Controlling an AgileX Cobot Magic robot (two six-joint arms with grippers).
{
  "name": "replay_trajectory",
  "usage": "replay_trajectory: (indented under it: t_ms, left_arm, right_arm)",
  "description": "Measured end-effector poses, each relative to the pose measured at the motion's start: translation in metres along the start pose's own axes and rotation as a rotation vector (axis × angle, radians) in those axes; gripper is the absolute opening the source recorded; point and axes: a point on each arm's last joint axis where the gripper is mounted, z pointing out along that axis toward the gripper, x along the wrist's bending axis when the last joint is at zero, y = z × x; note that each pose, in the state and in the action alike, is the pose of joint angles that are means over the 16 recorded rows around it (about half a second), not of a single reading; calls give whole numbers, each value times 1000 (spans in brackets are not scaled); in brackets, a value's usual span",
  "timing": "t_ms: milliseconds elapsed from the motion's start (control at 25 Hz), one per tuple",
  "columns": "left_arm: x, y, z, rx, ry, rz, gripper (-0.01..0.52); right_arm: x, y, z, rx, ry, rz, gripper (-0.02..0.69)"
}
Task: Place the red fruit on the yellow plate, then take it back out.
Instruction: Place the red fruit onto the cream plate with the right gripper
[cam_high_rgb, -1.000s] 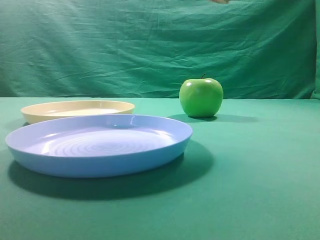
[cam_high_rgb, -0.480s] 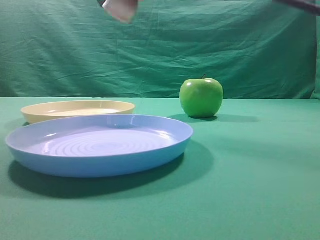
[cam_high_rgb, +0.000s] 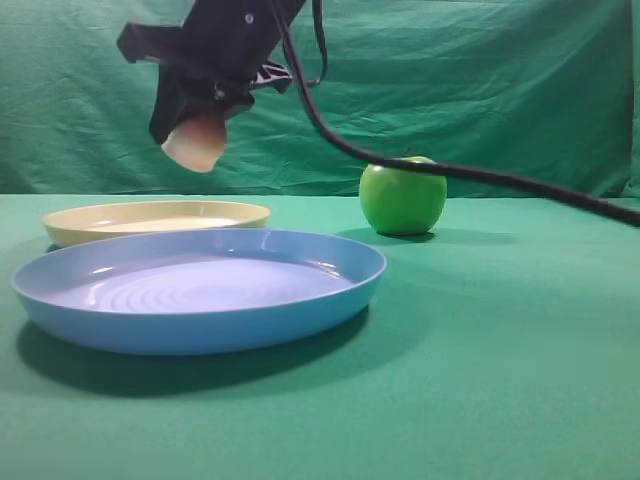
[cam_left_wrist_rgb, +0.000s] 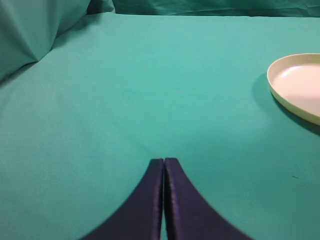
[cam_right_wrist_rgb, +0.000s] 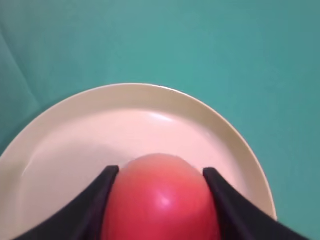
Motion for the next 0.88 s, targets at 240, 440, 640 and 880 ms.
replay_trajectory:
  t_ms: [240,440,640,880]
  left_arm:
    - [0,0,0,0,0,0,0]
    - [0,0,0,0,0,0,0]
    - [0,0,0,0,0,0,0]
    - [0,0,0,0,0,0,0]
  right_arm:
    - [0,-2,3,5,2,4,583]
    - [-1,5,-11,10,18,-3,639]
    - [-5,18,-43,19,34,-20,533]
    - [-14,34,-98,33,44,-16,292]
